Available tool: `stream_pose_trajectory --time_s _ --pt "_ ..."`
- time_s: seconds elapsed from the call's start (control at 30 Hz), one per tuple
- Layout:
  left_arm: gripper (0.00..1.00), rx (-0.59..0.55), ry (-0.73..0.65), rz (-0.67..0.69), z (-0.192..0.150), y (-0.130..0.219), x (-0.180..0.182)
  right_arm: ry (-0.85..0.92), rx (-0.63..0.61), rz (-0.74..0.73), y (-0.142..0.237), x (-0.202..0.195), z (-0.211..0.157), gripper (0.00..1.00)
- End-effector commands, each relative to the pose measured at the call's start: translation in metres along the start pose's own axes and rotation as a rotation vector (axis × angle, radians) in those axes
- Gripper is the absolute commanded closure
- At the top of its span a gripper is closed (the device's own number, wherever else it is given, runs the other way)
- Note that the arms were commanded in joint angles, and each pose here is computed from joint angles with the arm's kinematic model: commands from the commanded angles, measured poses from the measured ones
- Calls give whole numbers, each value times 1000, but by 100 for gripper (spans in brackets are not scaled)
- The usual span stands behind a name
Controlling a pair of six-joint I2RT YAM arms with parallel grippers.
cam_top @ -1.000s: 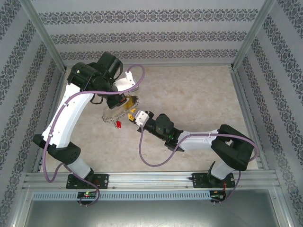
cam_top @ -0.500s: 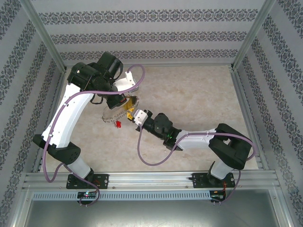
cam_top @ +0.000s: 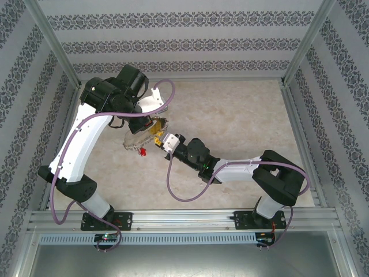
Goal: Put the keys on the keyring
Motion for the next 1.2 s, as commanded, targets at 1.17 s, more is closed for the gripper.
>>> stream_pose_trajectory --time_s 1.17 --pt "91 -396 581 -177 -27 -59 32 -164 255 161 37 -36 22 100"
Point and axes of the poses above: each hand's point on the last joint's axis, 136 mm out from that joint toward the fingers, its own y axis back along the fingers, its own x axis along the line the jaws close on, z = x × y, the point moved 10 cm from there along y, back along the fingers, and after that the axes turned 4 degrees about -y, right-handed, at the moved point
